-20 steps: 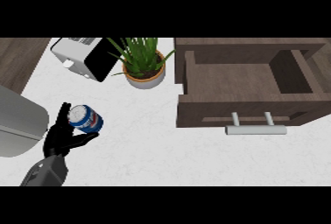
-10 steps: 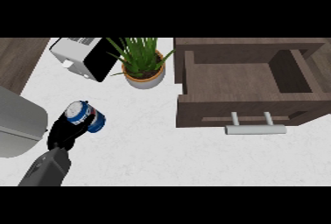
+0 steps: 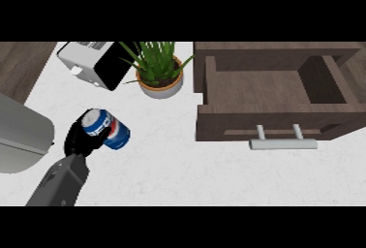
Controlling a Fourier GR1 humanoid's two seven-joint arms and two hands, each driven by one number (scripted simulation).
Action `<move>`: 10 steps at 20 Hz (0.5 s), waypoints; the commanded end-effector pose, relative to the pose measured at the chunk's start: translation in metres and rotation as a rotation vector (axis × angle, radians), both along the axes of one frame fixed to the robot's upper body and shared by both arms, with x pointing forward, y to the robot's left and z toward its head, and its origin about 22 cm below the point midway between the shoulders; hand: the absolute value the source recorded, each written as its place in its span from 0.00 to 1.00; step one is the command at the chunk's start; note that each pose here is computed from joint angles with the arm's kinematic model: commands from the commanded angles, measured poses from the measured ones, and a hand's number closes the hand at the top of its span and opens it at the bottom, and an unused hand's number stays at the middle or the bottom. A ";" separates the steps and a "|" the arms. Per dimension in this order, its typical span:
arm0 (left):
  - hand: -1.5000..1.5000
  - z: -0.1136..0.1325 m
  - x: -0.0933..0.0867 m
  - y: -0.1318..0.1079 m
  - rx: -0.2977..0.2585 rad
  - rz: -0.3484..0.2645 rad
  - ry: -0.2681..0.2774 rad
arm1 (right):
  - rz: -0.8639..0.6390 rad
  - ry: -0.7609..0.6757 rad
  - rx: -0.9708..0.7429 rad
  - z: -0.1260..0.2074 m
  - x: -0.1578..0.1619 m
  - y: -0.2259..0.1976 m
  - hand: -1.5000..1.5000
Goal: Pick up the can, place it into the drawer and close the drawer
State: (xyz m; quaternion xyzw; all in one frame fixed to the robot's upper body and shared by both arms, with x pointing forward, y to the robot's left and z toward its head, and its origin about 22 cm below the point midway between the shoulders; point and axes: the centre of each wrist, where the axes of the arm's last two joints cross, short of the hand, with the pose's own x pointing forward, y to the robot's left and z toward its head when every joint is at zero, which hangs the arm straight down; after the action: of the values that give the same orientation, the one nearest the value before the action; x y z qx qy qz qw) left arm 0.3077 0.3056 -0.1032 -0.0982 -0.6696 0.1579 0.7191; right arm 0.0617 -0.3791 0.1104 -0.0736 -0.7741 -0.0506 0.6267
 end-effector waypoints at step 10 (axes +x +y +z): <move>1.00 0.044 0.005 -0.077 0.011 -0.041 -0.120 | -0.021 0.000 0.001 0.010 -0.002 0.021 0.00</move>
State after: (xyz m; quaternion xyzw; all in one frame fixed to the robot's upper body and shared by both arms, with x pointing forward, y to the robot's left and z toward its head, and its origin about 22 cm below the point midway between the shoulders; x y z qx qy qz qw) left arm 0.3097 0.2446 -0.0824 -0.1153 -0.6977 0.1448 0.6921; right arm 0.0531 -0.3690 0.1161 -0.0774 -0.7739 -0.0547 0.6262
